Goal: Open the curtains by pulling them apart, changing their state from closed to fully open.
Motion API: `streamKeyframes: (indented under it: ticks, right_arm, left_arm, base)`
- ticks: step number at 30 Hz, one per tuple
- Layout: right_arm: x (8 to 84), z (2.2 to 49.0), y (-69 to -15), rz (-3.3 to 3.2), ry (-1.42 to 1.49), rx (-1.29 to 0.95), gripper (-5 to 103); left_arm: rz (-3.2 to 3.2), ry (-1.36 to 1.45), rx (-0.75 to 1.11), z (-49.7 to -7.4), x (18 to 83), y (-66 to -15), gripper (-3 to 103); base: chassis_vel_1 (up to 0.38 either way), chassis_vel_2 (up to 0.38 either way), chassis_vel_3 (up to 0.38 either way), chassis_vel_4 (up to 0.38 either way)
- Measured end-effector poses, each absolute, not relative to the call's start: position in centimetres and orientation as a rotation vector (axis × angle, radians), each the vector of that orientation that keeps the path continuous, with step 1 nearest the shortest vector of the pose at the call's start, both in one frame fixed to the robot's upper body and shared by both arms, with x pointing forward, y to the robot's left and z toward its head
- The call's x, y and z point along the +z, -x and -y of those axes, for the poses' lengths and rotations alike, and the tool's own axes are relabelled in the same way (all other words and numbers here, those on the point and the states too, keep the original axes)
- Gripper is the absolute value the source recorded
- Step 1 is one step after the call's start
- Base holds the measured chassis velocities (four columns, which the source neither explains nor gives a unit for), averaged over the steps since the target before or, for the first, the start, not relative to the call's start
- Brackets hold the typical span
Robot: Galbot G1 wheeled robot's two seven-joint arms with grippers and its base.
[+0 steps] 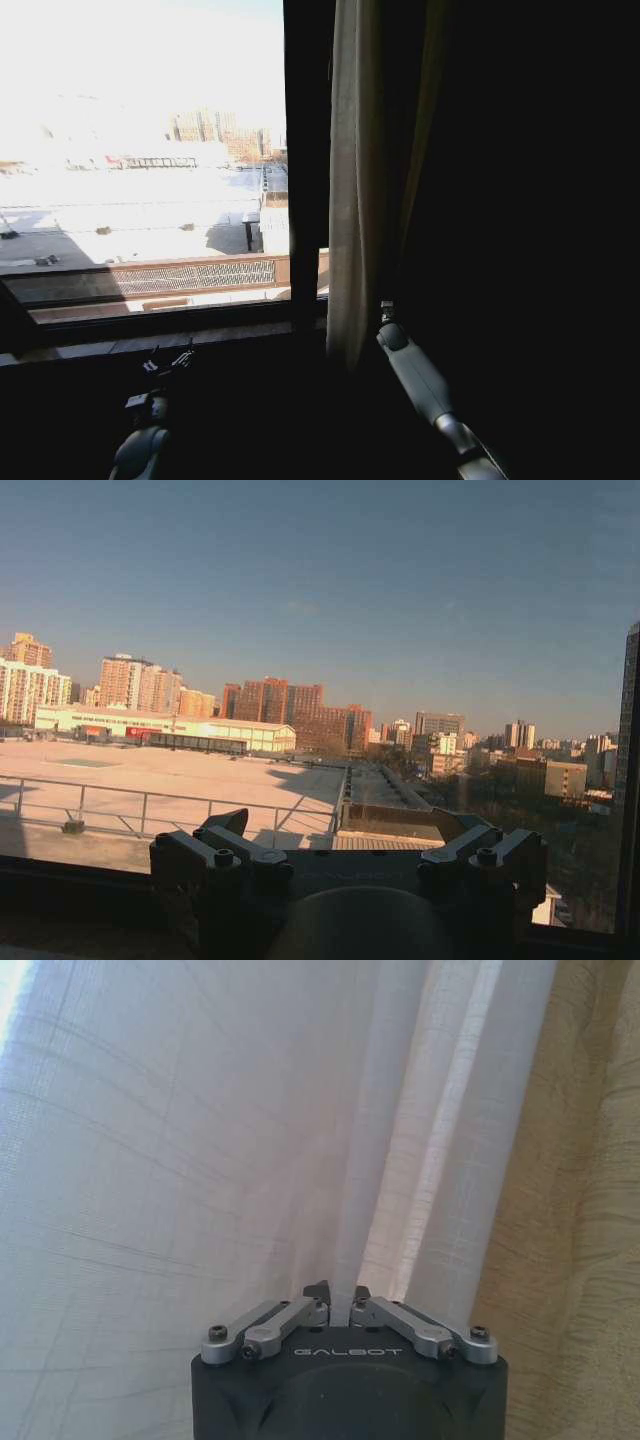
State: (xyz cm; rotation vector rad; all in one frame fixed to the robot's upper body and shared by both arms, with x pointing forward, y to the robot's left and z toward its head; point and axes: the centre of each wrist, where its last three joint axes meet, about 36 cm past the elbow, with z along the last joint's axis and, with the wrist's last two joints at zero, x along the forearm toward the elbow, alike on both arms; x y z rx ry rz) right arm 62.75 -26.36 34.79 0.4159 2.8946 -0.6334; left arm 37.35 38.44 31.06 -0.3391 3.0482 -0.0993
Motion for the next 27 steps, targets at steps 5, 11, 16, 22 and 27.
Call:
streamKeyframes:
  ticks: [5,11,16,22,27]
  right_arm:
    - [35.6,25.3,-61.5,-2.884,-0.329,-0.579,22]
    - [37.6,24.4,-57.9,-2.897,-0.198,-0.443,44]
    - [37.1,24.1,-53.6,-2.912,-0.013,-0.398,66]
    - [35.5,23.1,-49.0,-2.907,0.193,-0.304,87]
    - [35.8,22.0,-47.3,-2.887,0.252,-0.265,99]
  left_arm:
    - [-3.048,0.339,-0.099,-38.4,31.1,-37.3,100]
    - [-3.048,0.339,-0.099,-38.4,31.1,-37.3,100]
    - [-3.048,0.339,-0.099,-38.4,31.1,-37.3,100]
    - [-3.048,0.339,-0.099,-38.4,31.1,-37.3,100]
    - [-3.048,0.339,-0.099,-38.4,31.1,-37.3,100]
  base:
    - [0.0,0.0,0.0,0.0]
    - [0.0,0.0,0.0,0.0]
    - [0.0,0.0,0.0,0.0]
    - [0.0,0.0,0.0,0.0]
    - [0.0,0.0,0.0,0.0]
